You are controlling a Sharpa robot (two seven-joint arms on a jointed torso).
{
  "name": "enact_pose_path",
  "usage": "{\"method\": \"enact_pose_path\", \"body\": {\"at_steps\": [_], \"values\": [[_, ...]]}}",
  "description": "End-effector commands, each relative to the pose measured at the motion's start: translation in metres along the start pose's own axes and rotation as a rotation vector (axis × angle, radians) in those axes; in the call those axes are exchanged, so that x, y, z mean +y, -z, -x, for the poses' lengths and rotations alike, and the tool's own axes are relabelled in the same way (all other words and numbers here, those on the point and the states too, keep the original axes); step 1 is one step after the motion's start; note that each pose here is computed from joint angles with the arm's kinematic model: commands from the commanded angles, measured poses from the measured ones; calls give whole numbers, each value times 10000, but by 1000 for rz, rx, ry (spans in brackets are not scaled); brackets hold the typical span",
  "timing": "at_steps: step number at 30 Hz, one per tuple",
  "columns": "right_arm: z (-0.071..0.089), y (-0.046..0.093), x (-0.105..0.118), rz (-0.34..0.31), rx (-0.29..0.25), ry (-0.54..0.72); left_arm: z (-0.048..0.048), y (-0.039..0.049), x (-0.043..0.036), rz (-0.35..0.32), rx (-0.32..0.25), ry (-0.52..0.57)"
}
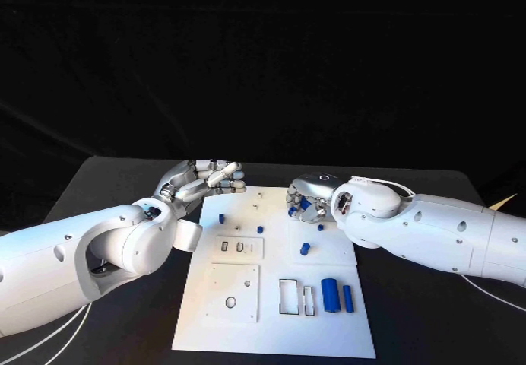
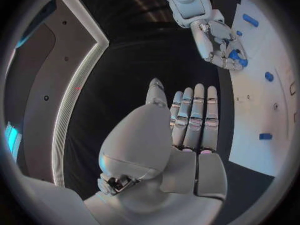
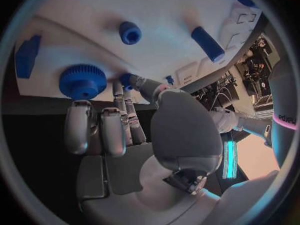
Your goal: Assemble the parts on the task board
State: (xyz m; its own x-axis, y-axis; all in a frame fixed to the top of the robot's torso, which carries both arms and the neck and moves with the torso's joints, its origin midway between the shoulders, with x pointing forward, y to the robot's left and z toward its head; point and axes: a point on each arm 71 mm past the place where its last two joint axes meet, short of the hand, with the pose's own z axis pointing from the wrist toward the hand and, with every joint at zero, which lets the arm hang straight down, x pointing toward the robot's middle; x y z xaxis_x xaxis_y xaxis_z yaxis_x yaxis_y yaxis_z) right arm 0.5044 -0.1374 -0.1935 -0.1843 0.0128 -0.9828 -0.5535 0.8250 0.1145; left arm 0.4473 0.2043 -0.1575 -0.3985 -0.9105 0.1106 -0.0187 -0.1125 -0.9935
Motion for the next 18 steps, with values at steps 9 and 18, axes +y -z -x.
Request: {"method": "enact_pose_path", "body": {"at_steps": [9,18], "values": [[154,30,72,-25,-159,-15,22,-16,-11,-4,7,4],[305,-119,150,-19,-257,-29,50,-29,-9,-6,-2,1]]}}
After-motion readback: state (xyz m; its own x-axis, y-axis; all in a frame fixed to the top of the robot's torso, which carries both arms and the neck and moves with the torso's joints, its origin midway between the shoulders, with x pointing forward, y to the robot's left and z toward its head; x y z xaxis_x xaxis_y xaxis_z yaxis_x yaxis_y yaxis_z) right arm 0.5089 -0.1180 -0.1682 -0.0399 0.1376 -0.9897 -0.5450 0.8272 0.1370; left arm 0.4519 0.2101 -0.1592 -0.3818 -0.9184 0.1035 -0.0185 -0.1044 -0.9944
